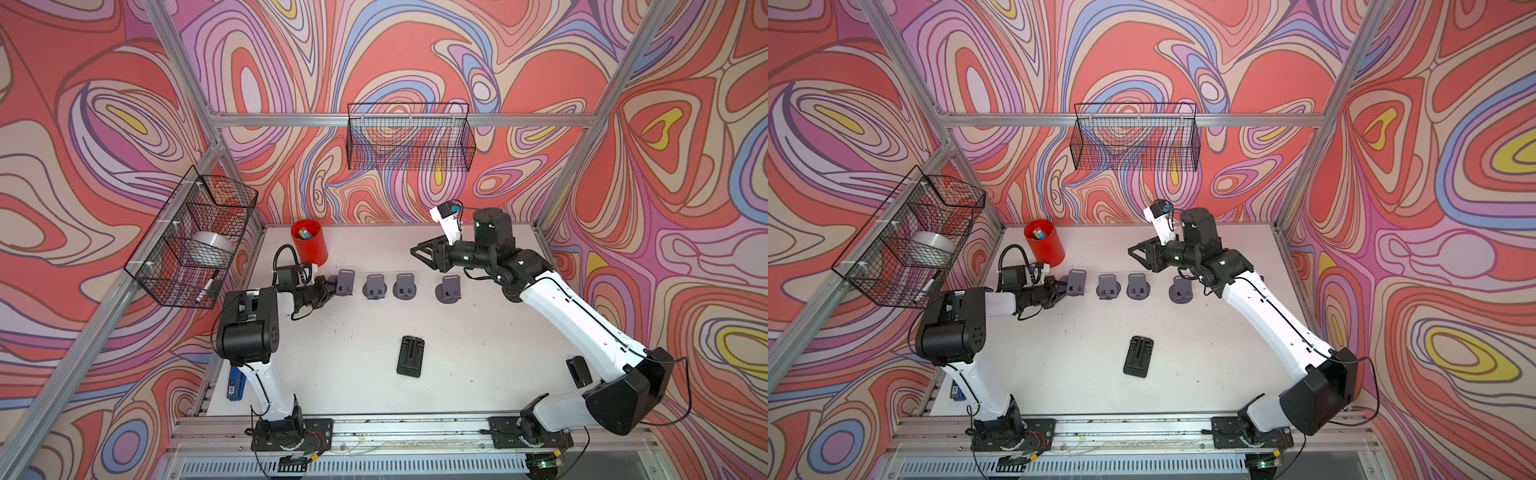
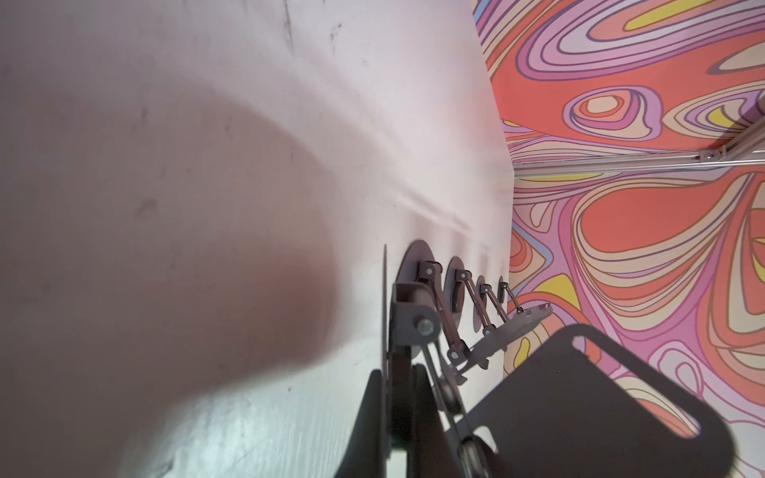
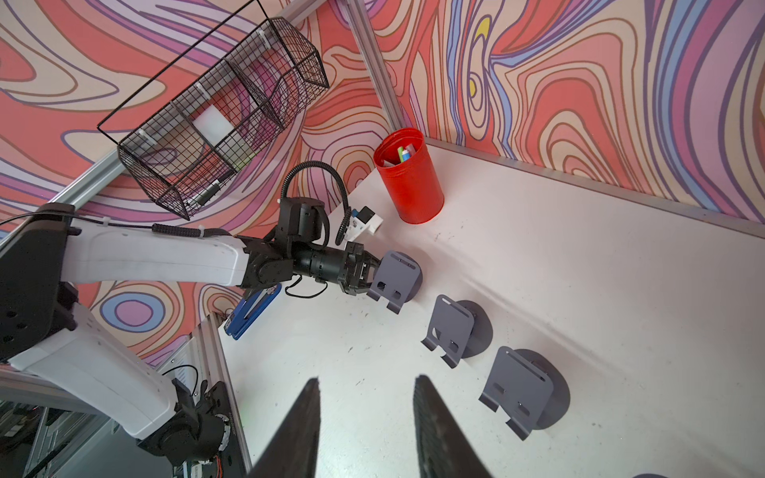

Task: Open the phone stand
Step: Place the phone stand at the center of the board.

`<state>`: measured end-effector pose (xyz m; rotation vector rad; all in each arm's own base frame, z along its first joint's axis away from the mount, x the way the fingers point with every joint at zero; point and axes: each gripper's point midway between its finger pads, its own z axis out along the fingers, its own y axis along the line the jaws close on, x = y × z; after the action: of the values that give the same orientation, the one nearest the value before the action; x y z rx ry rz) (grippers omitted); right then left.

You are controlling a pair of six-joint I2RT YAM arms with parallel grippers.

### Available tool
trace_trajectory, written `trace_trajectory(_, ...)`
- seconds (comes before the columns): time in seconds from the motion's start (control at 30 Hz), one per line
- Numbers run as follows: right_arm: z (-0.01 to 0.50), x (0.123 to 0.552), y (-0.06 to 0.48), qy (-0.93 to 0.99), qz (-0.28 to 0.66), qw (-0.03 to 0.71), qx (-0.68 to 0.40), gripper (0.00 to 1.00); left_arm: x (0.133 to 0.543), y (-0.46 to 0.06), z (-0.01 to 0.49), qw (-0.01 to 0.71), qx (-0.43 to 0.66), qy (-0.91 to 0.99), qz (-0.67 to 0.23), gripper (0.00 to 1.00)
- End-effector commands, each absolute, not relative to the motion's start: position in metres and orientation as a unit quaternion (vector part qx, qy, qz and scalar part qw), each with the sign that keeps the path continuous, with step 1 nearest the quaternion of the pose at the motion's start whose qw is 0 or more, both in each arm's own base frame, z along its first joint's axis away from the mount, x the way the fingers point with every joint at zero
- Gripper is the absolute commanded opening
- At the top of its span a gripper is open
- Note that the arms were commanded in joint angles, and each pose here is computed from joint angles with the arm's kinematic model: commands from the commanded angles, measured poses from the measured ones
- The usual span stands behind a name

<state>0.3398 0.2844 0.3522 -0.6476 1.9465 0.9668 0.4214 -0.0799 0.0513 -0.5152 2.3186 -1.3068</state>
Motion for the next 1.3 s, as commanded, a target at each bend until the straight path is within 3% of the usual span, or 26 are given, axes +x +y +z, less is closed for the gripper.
trace_trajectory(0.0,0.346,0.341,0.284,0.782,0.388,0.414,-0.257,0.39,0.428,-0.079,0.052,0.218,-0.175,0.837,-0.470,0.00)
trace_trajectory(0.47,0.337,0.346,0.288,0.786,0.390,0.404,-0.257,0.39,0.428,-0.082,0.028,0.188,-0.192,0.844,-0.464,0.06)
trace_trajectory(0.9,0.338,0.344,0.290,0.783,0.398,0.402,-0.259,0.39,0.422,-0.075,0.020,0.173,-0.202,0.865,-0.426,0.31)
trace_trajectory(1.27,0.339,0.343,0.290,0.781,0.402,0.402,-0.259,0.39,0.414,-0.057,0.025,0.170,-0.203,0.890,-0.372,0.32)
